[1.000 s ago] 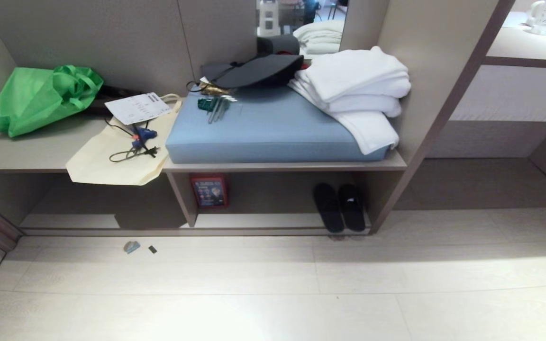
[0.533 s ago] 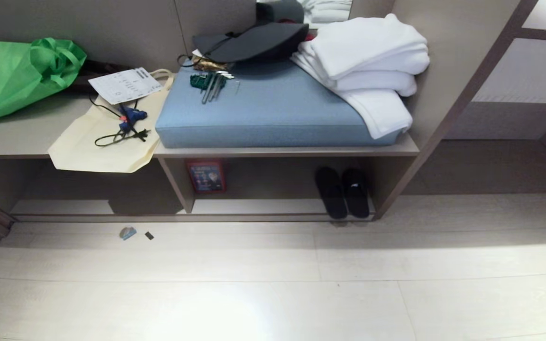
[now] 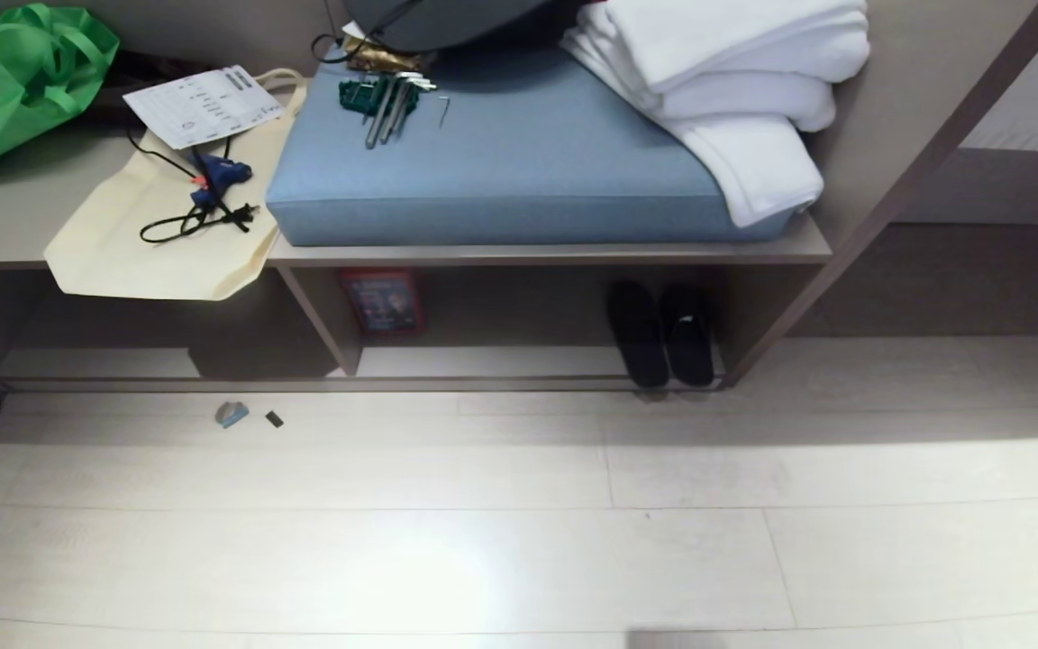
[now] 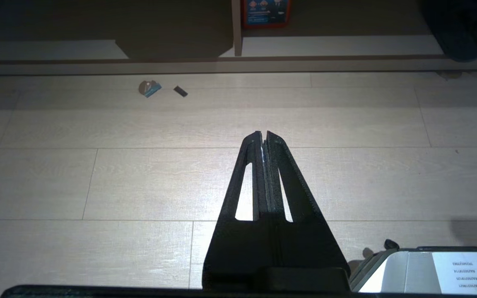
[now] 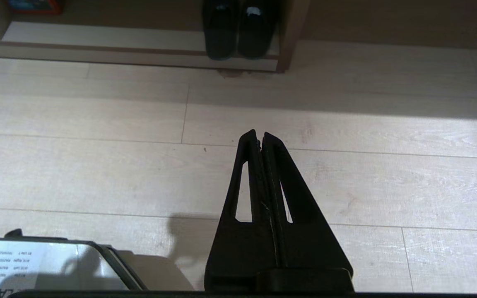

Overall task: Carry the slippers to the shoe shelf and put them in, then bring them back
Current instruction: Pick up the slippers in the shoe cabinet

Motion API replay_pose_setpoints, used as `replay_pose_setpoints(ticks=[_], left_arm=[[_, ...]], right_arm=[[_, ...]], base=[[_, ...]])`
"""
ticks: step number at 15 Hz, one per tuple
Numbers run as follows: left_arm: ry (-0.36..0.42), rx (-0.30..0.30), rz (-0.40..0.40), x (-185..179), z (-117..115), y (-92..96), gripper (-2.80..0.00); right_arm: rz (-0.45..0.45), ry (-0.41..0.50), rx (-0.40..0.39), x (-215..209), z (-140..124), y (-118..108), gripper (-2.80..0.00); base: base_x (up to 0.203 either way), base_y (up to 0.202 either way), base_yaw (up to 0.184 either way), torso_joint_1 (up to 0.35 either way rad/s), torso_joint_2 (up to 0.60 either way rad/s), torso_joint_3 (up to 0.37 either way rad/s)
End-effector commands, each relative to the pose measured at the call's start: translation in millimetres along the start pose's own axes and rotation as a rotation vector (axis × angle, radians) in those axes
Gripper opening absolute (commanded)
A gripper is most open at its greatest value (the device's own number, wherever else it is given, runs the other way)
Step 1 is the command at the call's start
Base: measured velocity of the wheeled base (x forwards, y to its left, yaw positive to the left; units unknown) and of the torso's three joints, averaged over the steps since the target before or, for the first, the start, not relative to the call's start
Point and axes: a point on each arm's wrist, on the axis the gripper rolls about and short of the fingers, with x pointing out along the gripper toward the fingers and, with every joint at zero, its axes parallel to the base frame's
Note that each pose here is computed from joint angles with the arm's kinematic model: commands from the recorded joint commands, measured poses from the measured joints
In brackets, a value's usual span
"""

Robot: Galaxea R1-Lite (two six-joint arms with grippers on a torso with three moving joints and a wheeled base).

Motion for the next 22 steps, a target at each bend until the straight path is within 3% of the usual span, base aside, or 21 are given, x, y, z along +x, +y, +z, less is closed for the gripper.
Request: replay_pose_setpoints(ticks=[1,22], left_arm=[[0.0,0.0,0.0,0.0,0.2,0.0,-2.8],[0.002,0.0,-0.001,0.1,0.0,0.0,-2.8]], right_arm=[[0.001,0.003,-0.002,0.1,-0.2,0.0,-2.8],[0.0,-0.002,-0.003,0.2,0.0,0.0,-2.8]], base=[[0.0,0.0,0.0,0.002,0.0,-0.194],[0.0,0.0,0.0,0.002,0.0,-0.197]])
